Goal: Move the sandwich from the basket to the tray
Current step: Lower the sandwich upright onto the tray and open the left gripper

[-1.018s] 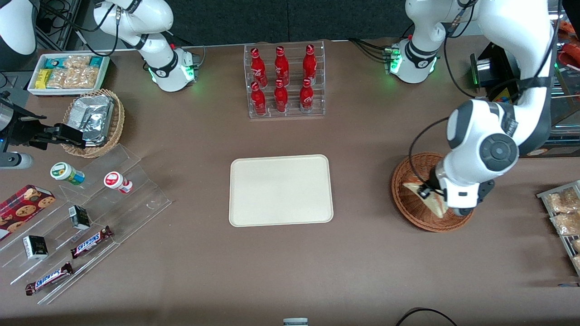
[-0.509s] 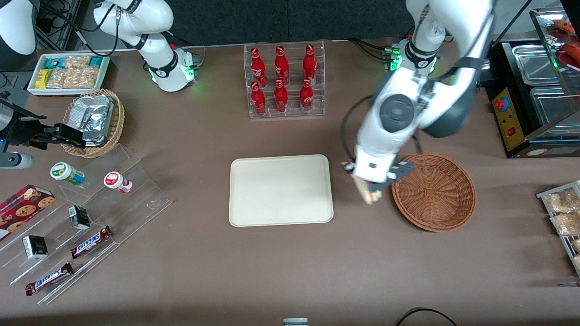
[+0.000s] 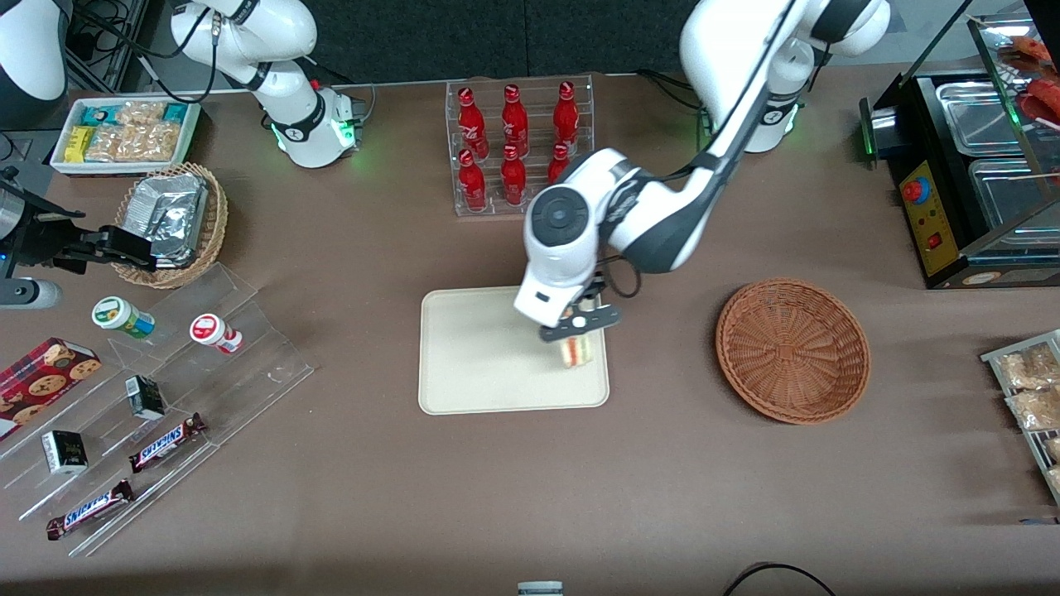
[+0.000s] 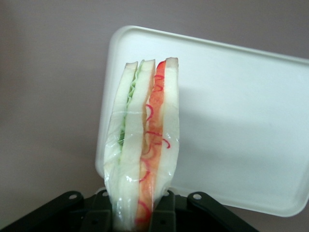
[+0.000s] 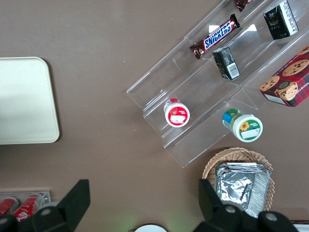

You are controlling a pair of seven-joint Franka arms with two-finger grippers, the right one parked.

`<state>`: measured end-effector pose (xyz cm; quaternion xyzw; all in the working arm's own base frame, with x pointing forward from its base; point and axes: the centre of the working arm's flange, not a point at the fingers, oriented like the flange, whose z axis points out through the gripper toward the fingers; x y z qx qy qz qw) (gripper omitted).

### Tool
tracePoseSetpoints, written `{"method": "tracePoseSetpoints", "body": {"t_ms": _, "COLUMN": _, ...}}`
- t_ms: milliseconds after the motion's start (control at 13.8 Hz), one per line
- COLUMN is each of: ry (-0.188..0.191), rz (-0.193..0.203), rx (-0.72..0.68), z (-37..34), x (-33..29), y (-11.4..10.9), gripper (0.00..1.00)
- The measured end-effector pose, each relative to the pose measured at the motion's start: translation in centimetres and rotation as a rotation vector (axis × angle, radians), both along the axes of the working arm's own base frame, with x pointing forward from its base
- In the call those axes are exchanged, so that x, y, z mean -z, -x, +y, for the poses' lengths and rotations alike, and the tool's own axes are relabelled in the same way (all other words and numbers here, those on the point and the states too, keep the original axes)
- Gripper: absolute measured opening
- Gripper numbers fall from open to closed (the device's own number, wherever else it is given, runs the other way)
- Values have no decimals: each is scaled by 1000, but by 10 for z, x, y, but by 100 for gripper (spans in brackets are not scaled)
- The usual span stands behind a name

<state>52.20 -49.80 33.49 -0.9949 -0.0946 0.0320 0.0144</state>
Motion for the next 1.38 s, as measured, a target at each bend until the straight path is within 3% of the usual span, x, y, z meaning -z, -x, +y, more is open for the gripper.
{"method": "tracePoseSetpoints", "body": {"t_ms": 509, "ry": 26, "rz": -2, "rx": 170, "z": -55, "x": 68, "y": 24, "gripper": 17}}
{"method": "tracePoseSetpoints", "body": {"t_ms": 1091, "ry": 53, "rz": -21, "rx": 92, "z": -69, "x": 118, "y": 21, "gripper": 22}}
{"method": "tracePoseSetpoints", "body": {"t_ms": 1236, "ry": 55, "rz": -23, "rx": 89, "z": -70, "x": 117, "y": 21, "gripper": 35}}
{"method": "tracePoseSetpoints", "body": {"t_ms": 1382, "ry": 56, "rz": -26, "rx": 87, "z": -70, "x": 116, "y": 20, "gripper": 57}}
